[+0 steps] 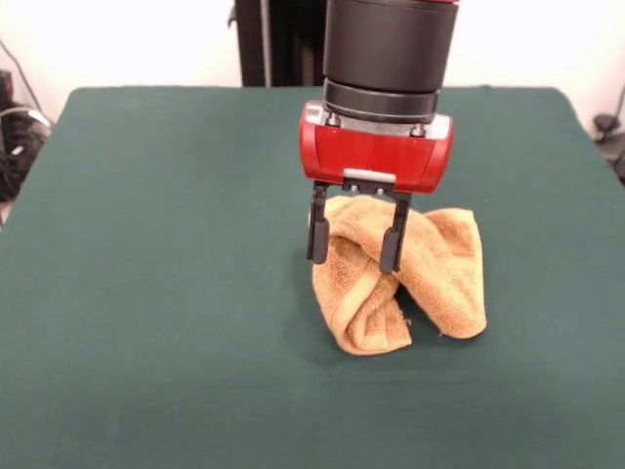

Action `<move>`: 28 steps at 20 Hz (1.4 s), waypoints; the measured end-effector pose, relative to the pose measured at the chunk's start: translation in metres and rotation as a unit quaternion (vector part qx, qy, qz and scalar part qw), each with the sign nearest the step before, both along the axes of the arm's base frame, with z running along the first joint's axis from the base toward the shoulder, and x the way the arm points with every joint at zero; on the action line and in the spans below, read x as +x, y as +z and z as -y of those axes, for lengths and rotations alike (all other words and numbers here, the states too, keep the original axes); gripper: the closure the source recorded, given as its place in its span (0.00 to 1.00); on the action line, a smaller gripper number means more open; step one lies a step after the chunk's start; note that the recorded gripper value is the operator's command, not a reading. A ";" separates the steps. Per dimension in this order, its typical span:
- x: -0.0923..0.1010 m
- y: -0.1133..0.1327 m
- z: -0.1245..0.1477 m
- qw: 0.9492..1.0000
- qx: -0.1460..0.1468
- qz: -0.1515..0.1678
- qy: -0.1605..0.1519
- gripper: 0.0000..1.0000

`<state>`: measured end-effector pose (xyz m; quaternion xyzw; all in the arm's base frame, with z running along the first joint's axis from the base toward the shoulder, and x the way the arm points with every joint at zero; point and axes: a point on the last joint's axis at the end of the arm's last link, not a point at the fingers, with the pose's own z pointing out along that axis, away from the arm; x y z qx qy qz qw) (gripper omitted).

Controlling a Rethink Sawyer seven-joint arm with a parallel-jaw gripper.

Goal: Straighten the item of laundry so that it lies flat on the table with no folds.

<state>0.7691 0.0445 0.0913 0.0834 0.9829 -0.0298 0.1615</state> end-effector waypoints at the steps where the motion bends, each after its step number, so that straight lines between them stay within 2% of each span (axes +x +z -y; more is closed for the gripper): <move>1: 0.000 0.000 0.001 1.000 0.000 -0.003 -0.001 0.00; 8: -0.002 0.010 0.040 0.998 0.009 -0.054 -0.029 0.00; 11: 0.004 0.016 0.052 0.998 0.010 -0.059 -0.036 0.00; 16: 0.015 0.017 0.057 0.998 0.007 -0.049 -0.037 0.00; 23: 0.023 -0.013 0.050 0.999 0.006 -0.044 -0.030 0.00; 28: 0.022 -0.043 0.034 0.999 0.004 -0.035 -0.019 0.00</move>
